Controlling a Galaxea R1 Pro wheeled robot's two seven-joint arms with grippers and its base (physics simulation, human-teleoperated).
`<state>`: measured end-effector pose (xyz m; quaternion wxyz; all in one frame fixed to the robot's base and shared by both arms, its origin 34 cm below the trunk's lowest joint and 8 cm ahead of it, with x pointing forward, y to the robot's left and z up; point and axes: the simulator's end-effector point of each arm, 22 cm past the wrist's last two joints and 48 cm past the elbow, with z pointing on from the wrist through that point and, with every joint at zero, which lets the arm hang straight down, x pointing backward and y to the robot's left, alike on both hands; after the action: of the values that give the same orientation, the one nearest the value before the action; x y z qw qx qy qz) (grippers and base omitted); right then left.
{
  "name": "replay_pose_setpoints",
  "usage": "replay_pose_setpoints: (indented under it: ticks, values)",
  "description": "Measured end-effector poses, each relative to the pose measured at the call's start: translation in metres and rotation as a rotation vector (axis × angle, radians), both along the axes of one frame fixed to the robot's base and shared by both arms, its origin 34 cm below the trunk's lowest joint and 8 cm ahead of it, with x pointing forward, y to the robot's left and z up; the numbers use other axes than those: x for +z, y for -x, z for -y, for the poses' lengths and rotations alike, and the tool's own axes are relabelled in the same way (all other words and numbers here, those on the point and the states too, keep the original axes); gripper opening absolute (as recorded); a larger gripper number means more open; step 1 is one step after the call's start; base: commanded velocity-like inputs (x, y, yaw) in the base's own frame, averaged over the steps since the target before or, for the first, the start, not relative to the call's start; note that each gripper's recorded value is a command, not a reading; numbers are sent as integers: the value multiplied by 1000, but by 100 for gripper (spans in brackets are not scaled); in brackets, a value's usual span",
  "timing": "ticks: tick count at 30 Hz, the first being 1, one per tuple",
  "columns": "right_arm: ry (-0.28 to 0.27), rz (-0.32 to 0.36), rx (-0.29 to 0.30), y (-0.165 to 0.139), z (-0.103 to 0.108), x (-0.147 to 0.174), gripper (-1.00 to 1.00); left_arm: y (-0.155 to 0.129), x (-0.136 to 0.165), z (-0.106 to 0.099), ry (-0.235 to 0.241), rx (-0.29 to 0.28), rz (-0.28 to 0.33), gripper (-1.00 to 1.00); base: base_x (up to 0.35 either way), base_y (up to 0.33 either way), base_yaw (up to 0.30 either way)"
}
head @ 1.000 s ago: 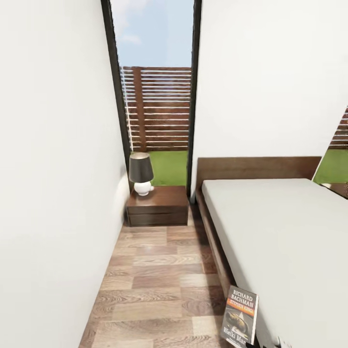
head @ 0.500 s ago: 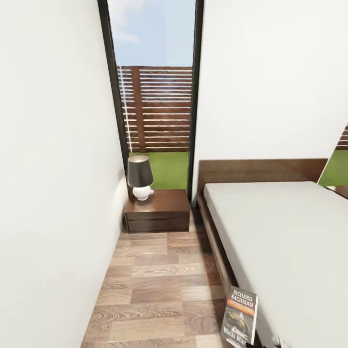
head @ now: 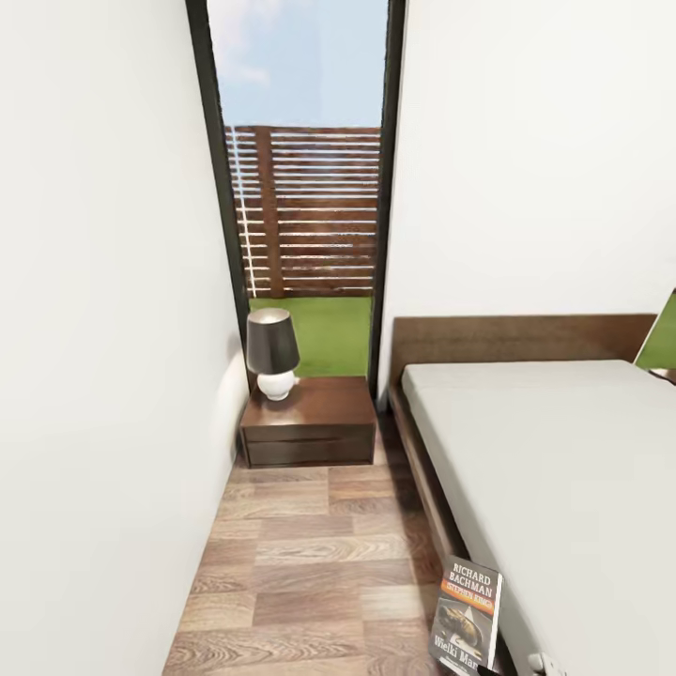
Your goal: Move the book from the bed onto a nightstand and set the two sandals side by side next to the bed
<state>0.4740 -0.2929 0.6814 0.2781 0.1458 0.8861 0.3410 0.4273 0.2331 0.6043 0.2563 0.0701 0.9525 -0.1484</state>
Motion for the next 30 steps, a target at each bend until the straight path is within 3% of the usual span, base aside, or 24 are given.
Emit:
replay_pose_setpoints:
  ticks: [30]
  values:
    - [1, -1, 2, 0, 0, 0, -100, 0, 0, 0, -1, 0, 0, 100, 332, 1, 0]
